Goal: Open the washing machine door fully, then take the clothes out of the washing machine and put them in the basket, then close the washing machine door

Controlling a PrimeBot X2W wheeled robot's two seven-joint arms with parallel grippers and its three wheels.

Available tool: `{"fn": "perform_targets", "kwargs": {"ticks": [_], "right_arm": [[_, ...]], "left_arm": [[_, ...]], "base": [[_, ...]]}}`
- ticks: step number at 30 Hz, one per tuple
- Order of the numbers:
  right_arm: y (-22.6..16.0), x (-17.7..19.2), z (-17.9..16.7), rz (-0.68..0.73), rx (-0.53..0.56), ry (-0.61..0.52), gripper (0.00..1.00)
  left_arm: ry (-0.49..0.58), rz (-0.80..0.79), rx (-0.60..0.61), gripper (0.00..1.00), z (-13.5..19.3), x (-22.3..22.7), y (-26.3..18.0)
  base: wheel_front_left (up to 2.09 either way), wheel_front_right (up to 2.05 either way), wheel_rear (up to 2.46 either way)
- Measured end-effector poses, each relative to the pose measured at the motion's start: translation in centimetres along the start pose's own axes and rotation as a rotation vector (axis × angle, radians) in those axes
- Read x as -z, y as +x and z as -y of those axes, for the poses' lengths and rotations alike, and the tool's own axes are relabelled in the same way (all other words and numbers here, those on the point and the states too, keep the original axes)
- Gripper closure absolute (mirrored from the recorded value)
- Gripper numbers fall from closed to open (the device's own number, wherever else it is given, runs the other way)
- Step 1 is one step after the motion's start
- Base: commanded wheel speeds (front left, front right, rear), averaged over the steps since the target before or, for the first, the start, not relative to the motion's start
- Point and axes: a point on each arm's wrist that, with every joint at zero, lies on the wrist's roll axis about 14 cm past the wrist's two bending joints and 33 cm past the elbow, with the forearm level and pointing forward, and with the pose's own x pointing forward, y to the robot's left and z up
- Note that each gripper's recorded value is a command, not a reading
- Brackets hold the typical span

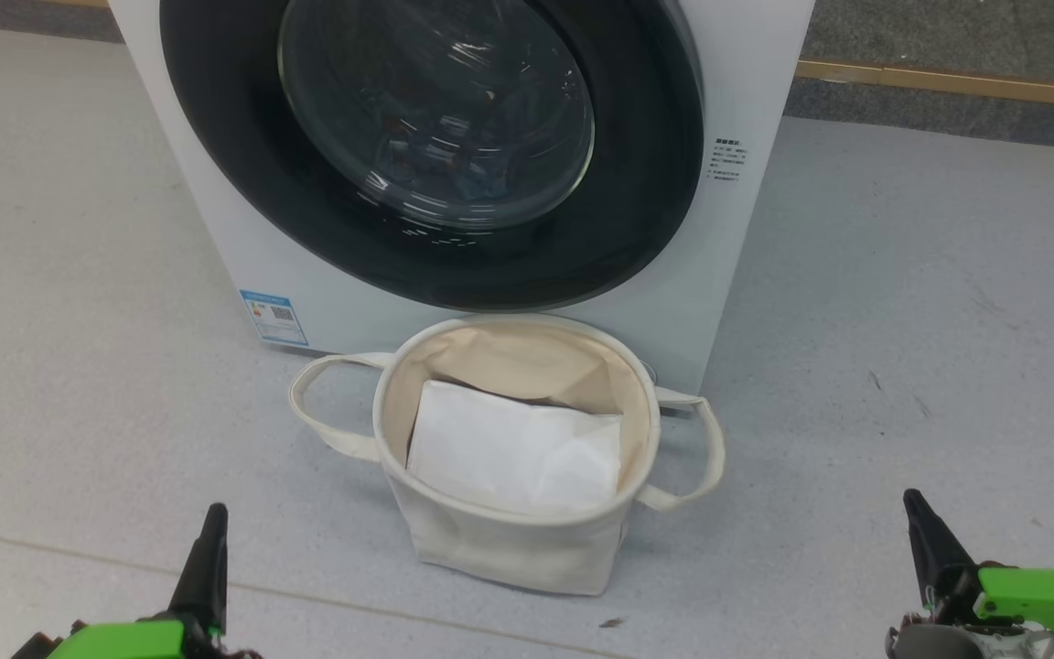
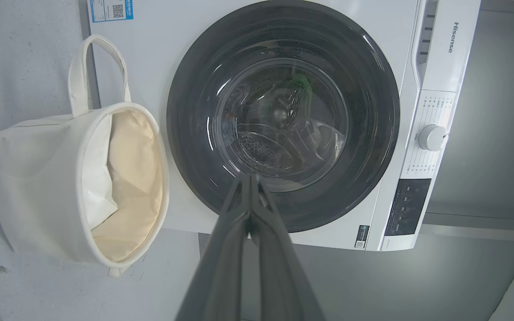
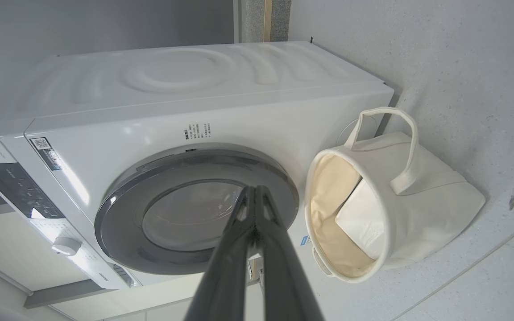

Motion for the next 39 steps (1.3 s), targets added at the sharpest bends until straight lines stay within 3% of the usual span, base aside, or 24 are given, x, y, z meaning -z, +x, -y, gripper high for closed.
{"fn": "perform_targets", "kwargs": {"ticks": [39], "right_arm": [[0.0, 0.0, 0.0, 0.0, 0.0, 0.0, 1.0]], "left_arm": [[0.0, 0.0, 0.0, 1.0, 0.0, 0.0, 0.0]], "base": [[0.0, 0.0, 0.0]]}}
